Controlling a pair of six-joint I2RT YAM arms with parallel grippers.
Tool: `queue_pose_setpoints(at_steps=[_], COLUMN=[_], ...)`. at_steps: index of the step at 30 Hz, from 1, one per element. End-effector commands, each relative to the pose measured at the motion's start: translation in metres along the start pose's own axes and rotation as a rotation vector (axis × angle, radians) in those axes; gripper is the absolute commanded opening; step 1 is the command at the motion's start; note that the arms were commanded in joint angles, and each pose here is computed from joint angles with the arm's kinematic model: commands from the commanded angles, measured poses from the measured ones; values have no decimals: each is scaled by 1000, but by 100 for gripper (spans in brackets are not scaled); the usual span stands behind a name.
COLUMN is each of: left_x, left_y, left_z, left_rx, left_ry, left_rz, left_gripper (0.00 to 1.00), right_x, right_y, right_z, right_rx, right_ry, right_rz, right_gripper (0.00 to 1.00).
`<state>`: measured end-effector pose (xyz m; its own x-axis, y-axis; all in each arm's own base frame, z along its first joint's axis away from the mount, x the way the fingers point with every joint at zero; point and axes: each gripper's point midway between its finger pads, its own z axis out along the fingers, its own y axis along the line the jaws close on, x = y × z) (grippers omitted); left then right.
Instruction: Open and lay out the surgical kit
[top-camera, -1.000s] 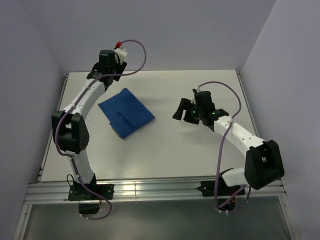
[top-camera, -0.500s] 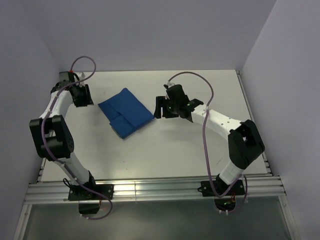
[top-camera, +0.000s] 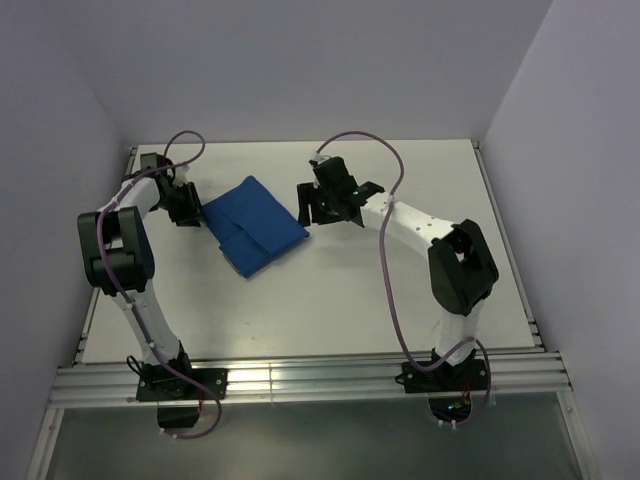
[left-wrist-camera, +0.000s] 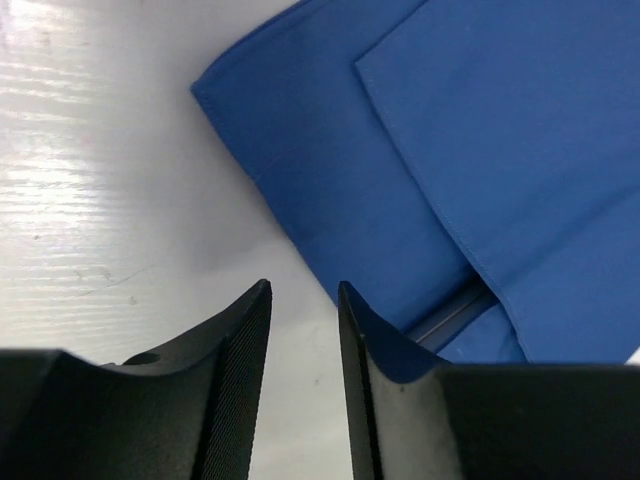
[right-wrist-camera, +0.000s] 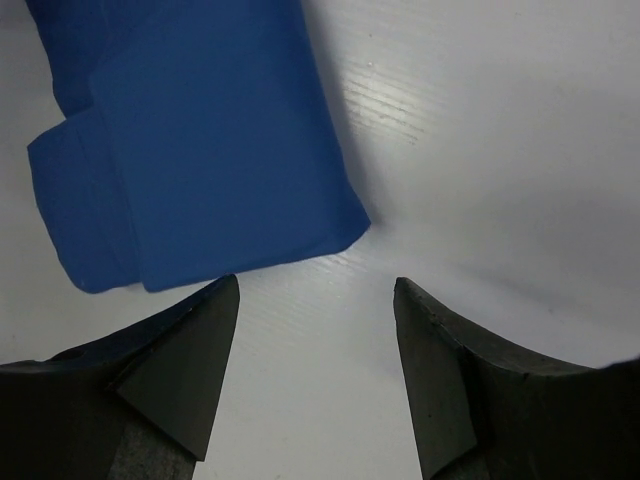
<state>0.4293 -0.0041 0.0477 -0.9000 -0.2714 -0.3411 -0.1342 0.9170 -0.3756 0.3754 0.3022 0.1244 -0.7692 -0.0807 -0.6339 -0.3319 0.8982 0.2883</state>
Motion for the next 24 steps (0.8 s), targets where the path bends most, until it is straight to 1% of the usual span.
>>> queue_pose_setpoints(at_steps=[1,2,4,6,7,9,10,11,13,15,16,17,18,19,21,22,23,24], left_x=[-21,-22,-19,-15,-17,-15,-15,-15,-15,-15,-16,-16,-16,-16,-16,-16,-15,-14], left_y=[-27,-30,-37,-40,-42,-43,-44,-45,-46,-46,-47,-46,-47,-47,-45,-45,-45,-44], left_z=[-20,-22,-29,-32,-38,-41,-46,-48,-54,-58,-63,-64,-66,-67,-67,-67,-66,-66], left_rx=[76,82,118,133,137,136,138,136,134,123,120,116,115,112,107,107,106,104], left_ry=[-79,-91,-91,-96,-111,-121,-131,-133,-144,-153,-165,-168,-173,-175,-174,-176,-176,-176], left_rz=[42,53,86,102,115,128,134,141,152,159,165,169,170,172,165,164,161,160], left_gripper=[40,41,47,52,53,55,56,56,56,56,55,55,55,55,55,55,55,55], right_x=[-9,-4,-9,-4,-12,-6,-9,-2,2,5,8,9,18,20,29,31,30,42], right_y=[14,14,22,24,28,30,33,33,36,35,34,34,33,32,28,27,27,21], right_z=[13,22,29,43,46,60,63,72,81,84,85,84,84,85,83,82,77,76], right_rx=[-43,-47,-78,-86,-101,-122,-139,-162,-191,-196,-199,-204,-208,-210,-201,-200,-197,-185], right_ry=[9,31,36,63,54,89,90,123,150,161,164,165,185,182,196,196,189,211], right_rz=[-1,3,5,15,18,40,51,64,91,101,104,104,110,116,129,133,141,157], right_gripper=[71,72,75,75,76,76,76,76,75,73,67,62,56,44,24,0,0,0])
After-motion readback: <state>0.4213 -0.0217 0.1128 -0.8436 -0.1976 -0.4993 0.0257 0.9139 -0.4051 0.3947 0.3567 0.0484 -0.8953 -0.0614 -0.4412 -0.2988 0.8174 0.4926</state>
